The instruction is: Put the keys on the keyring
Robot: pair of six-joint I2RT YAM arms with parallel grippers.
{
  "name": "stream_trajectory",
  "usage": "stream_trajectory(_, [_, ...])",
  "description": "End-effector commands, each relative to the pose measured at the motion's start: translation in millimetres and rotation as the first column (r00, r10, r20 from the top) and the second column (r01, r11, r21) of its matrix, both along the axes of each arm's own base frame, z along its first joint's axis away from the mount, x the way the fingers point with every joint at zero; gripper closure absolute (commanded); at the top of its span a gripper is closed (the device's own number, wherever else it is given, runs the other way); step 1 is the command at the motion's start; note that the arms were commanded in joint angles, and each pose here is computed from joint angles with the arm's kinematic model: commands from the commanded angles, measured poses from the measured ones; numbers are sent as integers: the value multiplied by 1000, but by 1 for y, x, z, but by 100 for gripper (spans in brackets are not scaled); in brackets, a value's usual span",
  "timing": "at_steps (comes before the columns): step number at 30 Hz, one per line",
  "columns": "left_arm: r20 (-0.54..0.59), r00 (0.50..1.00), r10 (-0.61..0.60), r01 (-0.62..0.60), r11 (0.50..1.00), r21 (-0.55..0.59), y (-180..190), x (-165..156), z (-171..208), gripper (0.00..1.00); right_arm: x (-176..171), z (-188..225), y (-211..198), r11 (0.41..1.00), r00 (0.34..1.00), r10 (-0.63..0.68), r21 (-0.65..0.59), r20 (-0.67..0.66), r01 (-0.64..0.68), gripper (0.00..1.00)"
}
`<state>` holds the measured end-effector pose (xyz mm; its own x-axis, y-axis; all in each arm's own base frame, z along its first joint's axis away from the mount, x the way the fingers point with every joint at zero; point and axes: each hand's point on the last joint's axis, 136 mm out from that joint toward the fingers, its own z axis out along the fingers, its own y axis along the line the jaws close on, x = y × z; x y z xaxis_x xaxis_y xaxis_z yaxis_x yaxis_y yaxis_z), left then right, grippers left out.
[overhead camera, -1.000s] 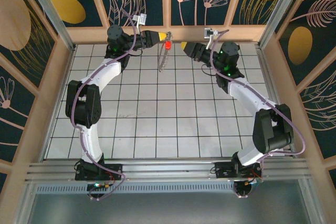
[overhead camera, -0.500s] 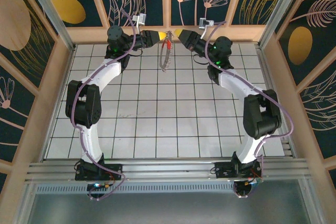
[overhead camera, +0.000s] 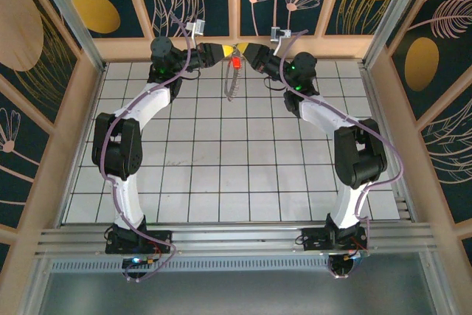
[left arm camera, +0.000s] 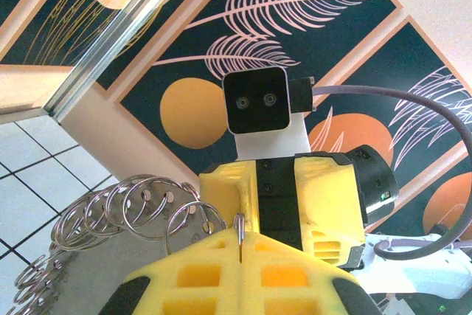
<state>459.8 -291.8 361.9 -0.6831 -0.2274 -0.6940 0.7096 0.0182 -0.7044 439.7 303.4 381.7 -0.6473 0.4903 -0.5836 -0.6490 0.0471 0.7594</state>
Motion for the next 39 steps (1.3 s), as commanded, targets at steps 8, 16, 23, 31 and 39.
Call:
stream_trajectory(8, [79, 997, -8, 10, 1000, -27, 2, -10, 20, 100, -12, 18, 10, 999, 996, 49, 20, 79, -50, 74])
stream_trajectory(16, [85, 996, -11, 13, 1000, -28, 2, -11, 21, 100, -12, 12, 12, 999, 996, 50, 11, 69, -51, 75])
stream_trajectory(23, [89, 996, -13, 16, 999, -29, 2, -12, 22, 100, -12, 9, 14, 998, 996, 58, 10, 60, -59, 78])
stream_trajectory(31, [97, 995, -17, 20, 1000, -25, 2, -14, 21, 100, -13, 20, -8, 1000, 996, 9, 17, 91, -11, 70])
stream_trajectory(39, [144, 989, -28, 30, 999, -12, 3, -22, 19, 100, -15, 21, -18, 1000, 995, -24, 11, 101, 23, 69])
